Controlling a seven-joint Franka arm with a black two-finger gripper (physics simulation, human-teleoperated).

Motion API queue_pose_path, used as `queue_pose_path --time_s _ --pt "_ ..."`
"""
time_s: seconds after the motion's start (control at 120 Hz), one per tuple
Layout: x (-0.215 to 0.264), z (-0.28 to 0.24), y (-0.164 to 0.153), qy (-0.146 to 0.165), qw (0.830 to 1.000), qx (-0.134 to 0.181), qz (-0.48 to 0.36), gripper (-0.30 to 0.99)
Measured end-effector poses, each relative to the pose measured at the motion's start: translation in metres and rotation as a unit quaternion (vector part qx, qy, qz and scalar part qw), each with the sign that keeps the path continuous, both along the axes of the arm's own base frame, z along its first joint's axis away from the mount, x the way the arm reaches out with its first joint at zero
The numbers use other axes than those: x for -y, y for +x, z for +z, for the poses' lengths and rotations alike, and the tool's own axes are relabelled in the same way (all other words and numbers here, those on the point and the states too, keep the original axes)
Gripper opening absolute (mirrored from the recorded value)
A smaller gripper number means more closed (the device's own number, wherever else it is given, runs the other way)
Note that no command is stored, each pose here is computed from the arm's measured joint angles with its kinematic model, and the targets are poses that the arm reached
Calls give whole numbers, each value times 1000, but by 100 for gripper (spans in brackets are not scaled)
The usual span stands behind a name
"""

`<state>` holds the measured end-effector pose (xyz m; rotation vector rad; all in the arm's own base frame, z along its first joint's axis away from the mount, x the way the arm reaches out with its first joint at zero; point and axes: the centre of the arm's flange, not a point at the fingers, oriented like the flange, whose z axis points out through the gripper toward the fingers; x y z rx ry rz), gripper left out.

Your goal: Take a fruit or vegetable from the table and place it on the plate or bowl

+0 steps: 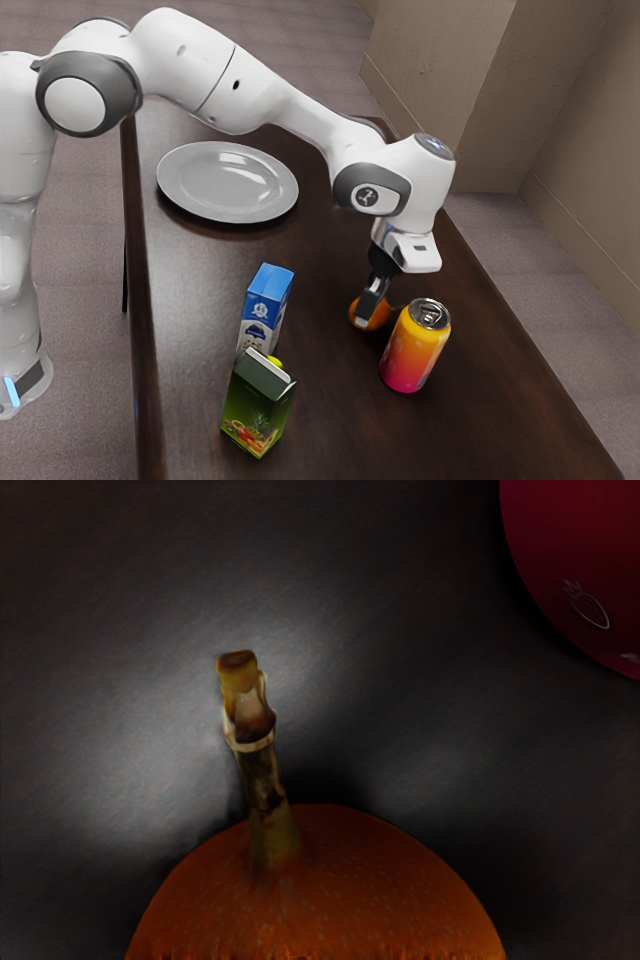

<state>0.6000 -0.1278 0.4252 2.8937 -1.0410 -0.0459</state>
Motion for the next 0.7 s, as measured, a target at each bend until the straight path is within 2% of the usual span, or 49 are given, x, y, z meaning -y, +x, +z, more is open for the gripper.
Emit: queue_pose_path --time_s 0.058,0.3,0.458,0.558,0.642,0.7 --pt "0 0 0 0 1000 1 0 42" --pt "-1 2 -1 3 1000 11 4 25" --pt "-1 70 -2 3 998 57 8 24" --pt "-7 111 -1 5 997 75 14 25" --pt "-15 160 1 7 995 101 21 25" --pt "-18 182 -4 10 994 105 23 26"
